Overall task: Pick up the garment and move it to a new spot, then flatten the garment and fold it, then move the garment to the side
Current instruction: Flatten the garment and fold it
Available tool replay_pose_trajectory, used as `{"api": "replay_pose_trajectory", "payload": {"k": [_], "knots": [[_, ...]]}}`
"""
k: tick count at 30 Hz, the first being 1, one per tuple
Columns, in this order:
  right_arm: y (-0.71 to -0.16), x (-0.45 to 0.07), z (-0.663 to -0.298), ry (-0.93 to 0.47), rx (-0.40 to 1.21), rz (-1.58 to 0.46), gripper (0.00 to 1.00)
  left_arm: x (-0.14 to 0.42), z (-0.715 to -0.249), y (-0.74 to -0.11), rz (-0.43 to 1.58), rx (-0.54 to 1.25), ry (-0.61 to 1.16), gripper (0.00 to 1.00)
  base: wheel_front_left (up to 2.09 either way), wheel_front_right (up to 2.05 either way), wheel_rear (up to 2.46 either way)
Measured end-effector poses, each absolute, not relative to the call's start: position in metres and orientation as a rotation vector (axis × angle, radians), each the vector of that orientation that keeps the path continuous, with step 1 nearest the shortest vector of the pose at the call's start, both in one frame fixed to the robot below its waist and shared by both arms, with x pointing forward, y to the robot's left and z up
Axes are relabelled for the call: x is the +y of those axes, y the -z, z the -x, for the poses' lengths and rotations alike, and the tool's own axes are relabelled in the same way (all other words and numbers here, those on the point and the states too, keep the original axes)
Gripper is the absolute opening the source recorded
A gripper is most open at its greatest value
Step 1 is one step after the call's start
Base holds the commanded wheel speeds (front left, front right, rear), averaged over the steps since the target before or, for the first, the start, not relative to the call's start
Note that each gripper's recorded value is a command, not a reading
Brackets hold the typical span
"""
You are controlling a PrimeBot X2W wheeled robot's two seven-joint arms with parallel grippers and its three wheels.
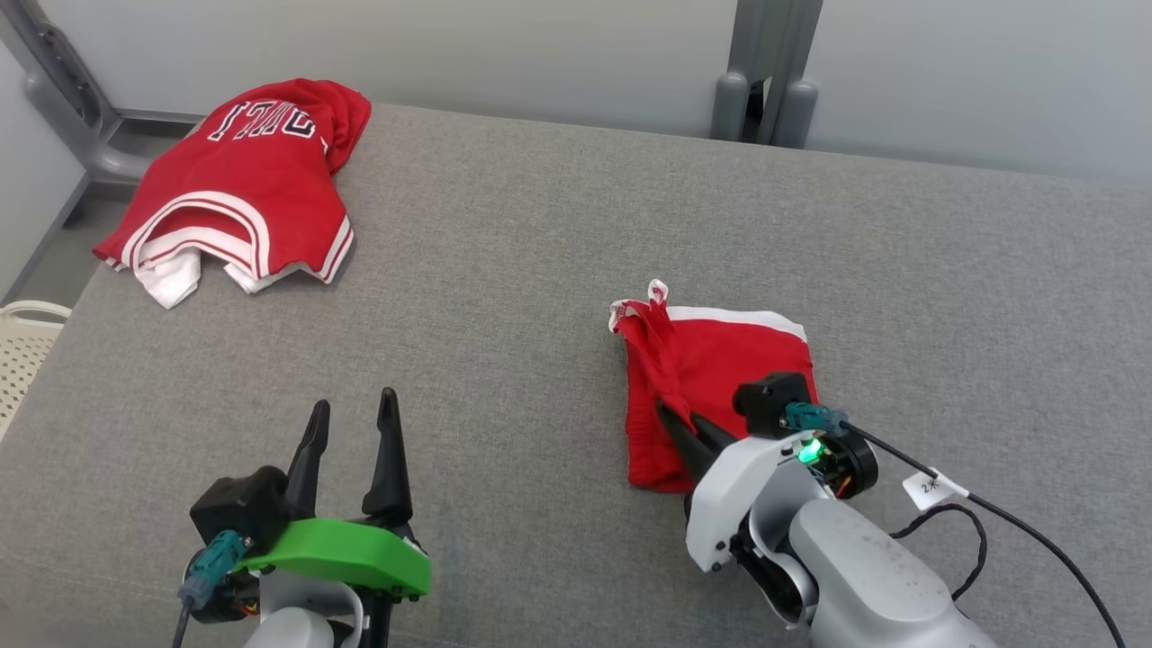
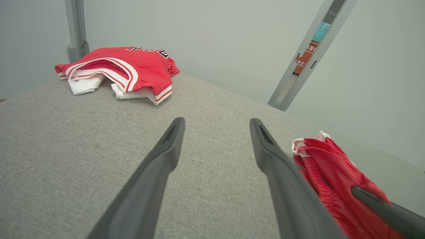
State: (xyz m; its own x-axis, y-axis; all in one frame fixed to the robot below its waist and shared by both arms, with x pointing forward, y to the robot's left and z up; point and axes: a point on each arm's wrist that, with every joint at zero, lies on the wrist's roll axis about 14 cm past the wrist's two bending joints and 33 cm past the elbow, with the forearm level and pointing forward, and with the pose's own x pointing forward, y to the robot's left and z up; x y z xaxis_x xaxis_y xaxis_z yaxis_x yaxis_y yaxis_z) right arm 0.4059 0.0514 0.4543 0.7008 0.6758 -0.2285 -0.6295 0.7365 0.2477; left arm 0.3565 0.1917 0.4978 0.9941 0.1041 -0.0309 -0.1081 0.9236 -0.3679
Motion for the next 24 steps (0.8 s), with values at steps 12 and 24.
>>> {"api": "replay_pose_trajectory", "payload": {"k": [12, 24], "knots": [[-0.45, 0.057, -0.392, -0.768, 0.286, -0.134, 1.0, 0.185, -0.355, -0.495, 0.383, 0.022, -0.094, 1.0, 0.0, 0.0, 0.0], [-0.475, 0.047, -0.398, -0.733, 0.18, -0.184, 1.0, 0.168, -0.359, -0.493, 0.392, 0.034, -0.049, 1.0, 0.0, 0.0, 0.0]]}}
